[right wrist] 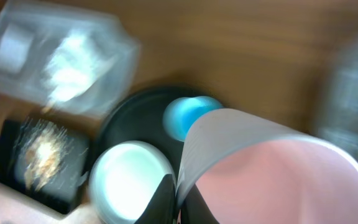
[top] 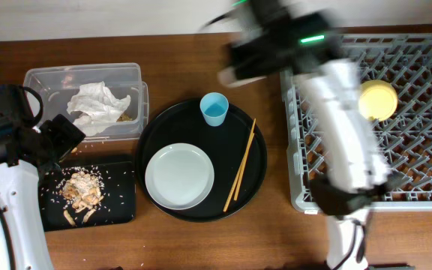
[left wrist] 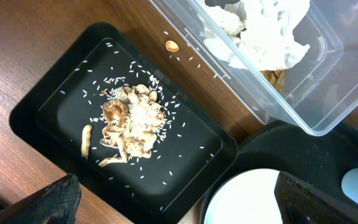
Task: Sort waste into correct bins and load items into the dishwasher rack
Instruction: 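Carry the pink cup right over the rack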
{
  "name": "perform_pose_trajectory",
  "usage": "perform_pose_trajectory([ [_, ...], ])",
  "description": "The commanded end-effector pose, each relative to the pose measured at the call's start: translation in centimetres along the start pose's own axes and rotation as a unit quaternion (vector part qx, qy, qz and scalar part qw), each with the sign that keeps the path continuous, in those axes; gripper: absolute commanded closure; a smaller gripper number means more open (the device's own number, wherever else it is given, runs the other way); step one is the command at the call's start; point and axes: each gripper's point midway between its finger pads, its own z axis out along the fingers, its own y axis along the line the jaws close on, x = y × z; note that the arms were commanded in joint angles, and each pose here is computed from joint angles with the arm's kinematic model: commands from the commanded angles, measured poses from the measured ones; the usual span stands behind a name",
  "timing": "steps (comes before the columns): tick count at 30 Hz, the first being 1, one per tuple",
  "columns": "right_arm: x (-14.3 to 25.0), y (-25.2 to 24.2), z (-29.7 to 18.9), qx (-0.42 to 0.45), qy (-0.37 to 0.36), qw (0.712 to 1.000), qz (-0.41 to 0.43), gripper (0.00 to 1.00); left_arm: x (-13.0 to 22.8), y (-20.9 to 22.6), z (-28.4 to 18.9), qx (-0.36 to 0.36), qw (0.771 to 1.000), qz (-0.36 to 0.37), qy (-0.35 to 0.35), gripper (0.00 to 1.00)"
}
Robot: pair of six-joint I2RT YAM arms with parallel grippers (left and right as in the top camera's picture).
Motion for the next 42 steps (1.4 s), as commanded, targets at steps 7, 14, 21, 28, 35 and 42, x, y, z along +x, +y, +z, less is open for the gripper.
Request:
perform_pose_trajectory([
  [7, 2.7, -20.5, -5.1, 0.013, 0.018, 0.979, 0.204, 0.96, -0.3, 0.1, -0.6, 0.002, 1.0, 0.0, -0.01, 0.01],
  [14, 10.3, -22.1, -4.5, -0.011, 0.104, 0.967, 0.23, 0.96, -0.3, 0.1, -0.6, 0.002, 1.0, 0.0, -0.01, 0.01],
  [21, 10.6, -20.8, -2.5, -0.224, 0.037, 0.951, 0.208, 0.96, -0.3, 0.1, -0.6, 0.002, 1.0, 0.0, -0.01, 0.01],
  [28, 12.1, -21.0, 0.0, -0.361, -0.059, 0.902, 0.23, 0.96, -0.3, 0.1, -0.6, 0.002, 1.0, 0.0, -0.01, 0.01],
  [35, 15.6, -22.7, 3.1, -0.387, -0.099, 0.874, 0.275, 0.96, -0.3, 0.1, -0.6, 0.002, 1.0, 0.0, -0.01, 0.01],
  [42, 15.4, -22.7, 3.6, -0.422, -0.113, 0.845, 0.31, 0.96, -0.3, 0.1, -0.6, 0.002, 1.0, 0.0, -0.01, 0.01],
])
